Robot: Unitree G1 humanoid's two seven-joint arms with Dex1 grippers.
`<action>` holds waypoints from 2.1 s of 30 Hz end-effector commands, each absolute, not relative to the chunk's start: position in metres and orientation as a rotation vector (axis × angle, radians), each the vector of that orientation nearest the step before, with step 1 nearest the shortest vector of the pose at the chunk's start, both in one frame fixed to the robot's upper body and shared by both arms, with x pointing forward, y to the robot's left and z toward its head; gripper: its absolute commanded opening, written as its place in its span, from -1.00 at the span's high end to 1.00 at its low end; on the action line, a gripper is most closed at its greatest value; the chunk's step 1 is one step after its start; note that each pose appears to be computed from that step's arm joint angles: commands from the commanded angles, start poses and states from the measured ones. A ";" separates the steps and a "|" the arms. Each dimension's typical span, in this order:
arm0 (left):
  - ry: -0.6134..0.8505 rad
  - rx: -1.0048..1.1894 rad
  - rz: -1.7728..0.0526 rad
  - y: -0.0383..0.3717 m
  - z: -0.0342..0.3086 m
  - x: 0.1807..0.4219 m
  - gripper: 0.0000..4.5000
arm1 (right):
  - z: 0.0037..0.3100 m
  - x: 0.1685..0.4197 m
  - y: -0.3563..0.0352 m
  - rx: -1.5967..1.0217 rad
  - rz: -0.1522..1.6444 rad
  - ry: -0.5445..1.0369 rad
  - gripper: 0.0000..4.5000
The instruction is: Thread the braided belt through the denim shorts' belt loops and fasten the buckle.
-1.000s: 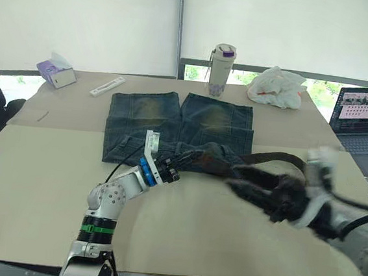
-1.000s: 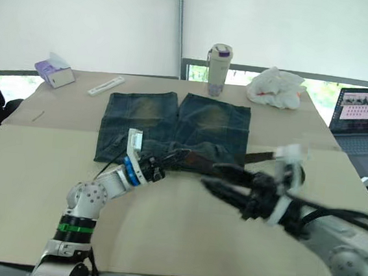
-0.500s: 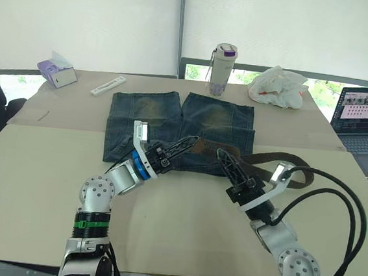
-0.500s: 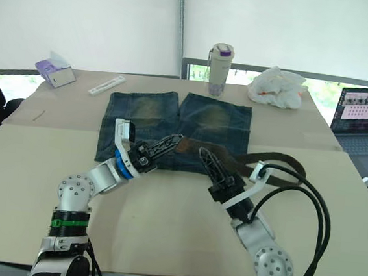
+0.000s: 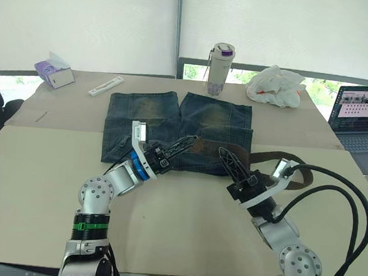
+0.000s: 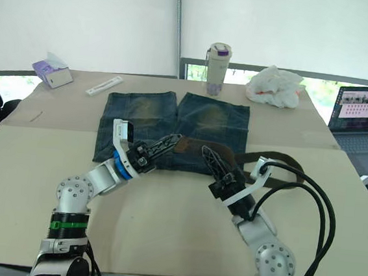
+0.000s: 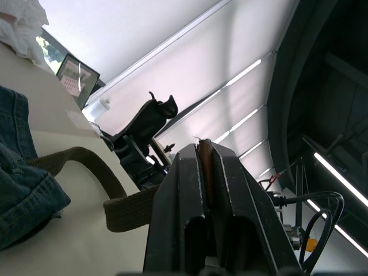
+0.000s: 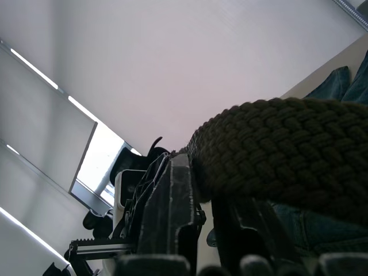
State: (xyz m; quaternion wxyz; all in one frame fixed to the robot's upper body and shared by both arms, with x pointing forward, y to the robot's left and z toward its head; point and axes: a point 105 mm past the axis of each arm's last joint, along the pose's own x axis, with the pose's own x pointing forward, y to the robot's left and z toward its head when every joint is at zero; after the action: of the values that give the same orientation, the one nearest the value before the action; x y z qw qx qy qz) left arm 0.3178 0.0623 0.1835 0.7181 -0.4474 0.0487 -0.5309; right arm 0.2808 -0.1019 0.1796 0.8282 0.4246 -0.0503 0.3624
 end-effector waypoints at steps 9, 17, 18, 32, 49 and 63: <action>0.040 -0.679 -1.053 0.072 0.175 0.333 0.13 | 0.202 0.292 -0.139 0.881 0.657 -0.237 1.00; -0.207 -0.117 -0.976 0.080 0.175 0.349 -0.99 | 0.175 0.329 -0.187 0.756 0.390 -0.054 1.00; -0.224 -0.072 -0.975 0.078 0.175 0.350 -0.99 | 0.174 0.335 -0.190 0.738 0.375 -0.028 1.00; -0.255 0.056 -0.977 0.082 0.157 0.348 -0.99 | 0.155 0.400 -0.227 0.552 0.351 0.216 1.00; -0.164 0.148 -0.997 0.113 0.154 0.351 -0.99 | 0.128 0.410 -0.197 0.637 0.474 0.379 1.00; -0.169 0.151 -1.007 0.106 0.152 0.352 -0.99 | 0.142 0.417 -0.184 1.154 0.509 0.363 1.00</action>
State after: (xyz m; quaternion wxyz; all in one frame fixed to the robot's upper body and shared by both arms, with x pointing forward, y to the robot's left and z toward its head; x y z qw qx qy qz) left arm 0.3512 0.1075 0.1394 0.8727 0.0603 -0.0574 -0.4810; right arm 0.4139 -0.1829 0.1189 0.8098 0.5073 0.2030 0.2137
